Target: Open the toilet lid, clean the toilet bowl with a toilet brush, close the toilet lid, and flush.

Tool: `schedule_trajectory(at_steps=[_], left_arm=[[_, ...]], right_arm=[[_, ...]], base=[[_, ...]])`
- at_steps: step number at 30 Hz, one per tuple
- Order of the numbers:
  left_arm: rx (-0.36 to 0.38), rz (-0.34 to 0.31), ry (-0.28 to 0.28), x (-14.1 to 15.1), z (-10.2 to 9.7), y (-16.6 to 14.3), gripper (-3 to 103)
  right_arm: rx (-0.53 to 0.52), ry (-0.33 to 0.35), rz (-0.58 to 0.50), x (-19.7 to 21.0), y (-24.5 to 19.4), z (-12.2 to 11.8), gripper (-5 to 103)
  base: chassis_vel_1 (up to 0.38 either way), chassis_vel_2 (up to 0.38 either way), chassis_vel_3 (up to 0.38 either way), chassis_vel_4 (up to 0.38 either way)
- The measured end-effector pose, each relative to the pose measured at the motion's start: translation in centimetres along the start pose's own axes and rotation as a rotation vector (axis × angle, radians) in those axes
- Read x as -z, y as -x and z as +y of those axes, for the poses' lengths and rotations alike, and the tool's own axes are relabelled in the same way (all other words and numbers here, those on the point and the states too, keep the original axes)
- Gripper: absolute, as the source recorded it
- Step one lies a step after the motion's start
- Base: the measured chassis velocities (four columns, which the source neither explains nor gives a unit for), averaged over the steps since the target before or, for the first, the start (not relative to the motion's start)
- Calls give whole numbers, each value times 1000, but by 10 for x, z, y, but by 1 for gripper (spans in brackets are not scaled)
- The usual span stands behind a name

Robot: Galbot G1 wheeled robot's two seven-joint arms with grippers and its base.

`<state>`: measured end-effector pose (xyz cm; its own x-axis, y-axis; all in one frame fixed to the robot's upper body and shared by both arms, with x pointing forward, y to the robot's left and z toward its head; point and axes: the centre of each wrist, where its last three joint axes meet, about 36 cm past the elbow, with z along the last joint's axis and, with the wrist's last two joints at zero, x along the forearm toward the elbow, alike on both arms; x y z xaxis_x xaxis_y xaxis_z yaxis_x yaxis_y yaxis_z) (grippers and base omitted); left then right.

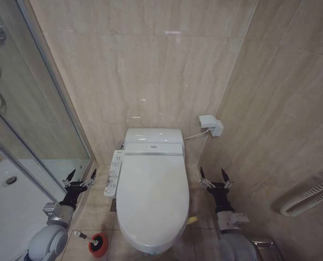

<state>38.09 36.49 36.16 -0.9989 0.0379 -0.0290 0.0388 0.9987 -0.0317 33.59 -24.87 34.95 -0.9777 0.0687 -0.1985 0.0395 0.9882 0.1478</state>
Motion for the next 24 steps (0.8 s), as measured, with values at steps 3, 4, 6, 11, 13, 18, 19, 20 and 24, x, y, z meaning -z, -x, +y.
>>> schedule_trajectory(at_steps=[3,4,6,11,13,18,19,20,24], left_arm=[[0,0,0,0,0,0,100],[0,0,0,0,0,0,100],[0,0,0,0,0,0,100],[0,0,0,0,0,0,100],[0,0,0,0,0,0,100],[0,0,0,0,0,0,100],[0,0,0,0,0,0,100],[0,0,0,0,0,0,100],[0,0,0,0,0,0,100]], right_arm=[[0,0,0,0,0,0,100],[0,0,0,0,0,0,100],[0,0,0,0,0,0,100],[0,0,0,0,0,0,100],[0,0,0,0,0,0,100],[0,0,0,0,0,0,100],[0,0,0,0,0,0,100],[0,0,0,0,0,0,100],[0,0,0,0,0,0,100]], base=[[0,0,0,0],[0,0,0,0],[0,0,0,0],[0,0,0,0],[0,0,0,0],[0,0,0,0],[0,0,0,0],[0,0,0,0],[0,0,0,0]])
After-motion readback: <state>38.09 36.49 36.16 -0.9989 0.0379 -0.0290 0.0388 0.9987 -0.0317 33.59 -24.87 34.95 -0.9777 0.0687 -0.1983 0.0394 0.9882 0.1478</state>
